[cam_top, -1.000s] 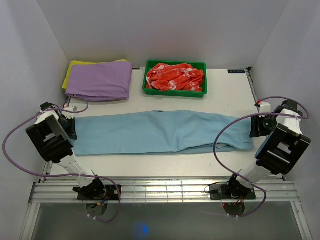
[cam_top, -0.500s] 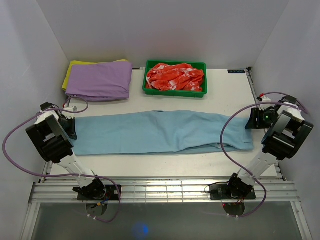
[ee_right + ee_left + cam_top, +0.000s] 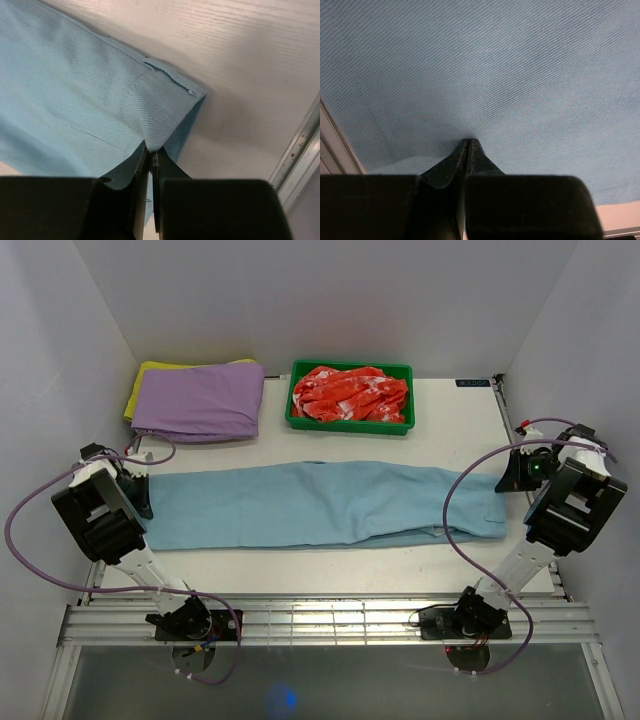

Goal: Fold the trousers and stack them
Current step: Fold the trousers

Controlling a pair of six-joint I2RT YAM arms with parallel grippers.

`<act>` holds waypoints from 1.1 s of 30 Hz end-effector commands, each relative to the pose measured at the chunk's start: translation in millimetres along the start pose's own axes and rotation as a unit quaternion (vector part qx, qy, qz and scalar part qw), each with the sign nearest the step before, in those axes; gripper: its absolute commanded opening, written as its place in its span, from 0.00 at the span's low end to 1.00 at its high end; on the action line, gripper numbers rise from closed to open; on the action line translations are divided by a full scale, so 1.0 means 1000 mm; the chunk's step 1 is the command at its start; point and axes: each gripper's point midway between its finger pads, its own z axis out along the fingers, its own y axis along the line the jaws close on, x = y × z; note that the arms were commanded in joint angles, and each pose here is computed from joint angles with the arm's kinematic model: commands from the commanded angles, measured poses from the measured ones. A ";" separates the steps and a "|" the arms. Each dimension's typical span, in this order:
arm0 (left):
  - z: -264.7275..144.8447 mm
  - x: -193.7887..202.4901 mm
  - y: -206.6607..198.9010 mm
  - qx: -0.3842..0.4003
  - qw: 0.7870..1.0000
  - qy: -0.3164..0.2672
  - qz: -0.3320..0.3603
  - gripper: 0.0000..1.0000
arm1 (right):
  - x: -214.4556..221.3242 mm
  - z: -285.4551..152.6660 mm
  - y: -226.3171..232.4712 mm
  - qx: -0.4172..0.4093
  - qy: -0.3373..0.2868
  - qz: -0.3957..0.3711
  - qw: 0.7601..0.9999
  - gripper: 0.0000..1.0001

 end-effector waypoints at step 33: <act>-0.129 -0.093 -0.221 0.286 0.918 -0.225 0.160 0.56 | 0.050 0.027 0.198 -0.112 0.096 -0.285 0.947 0.43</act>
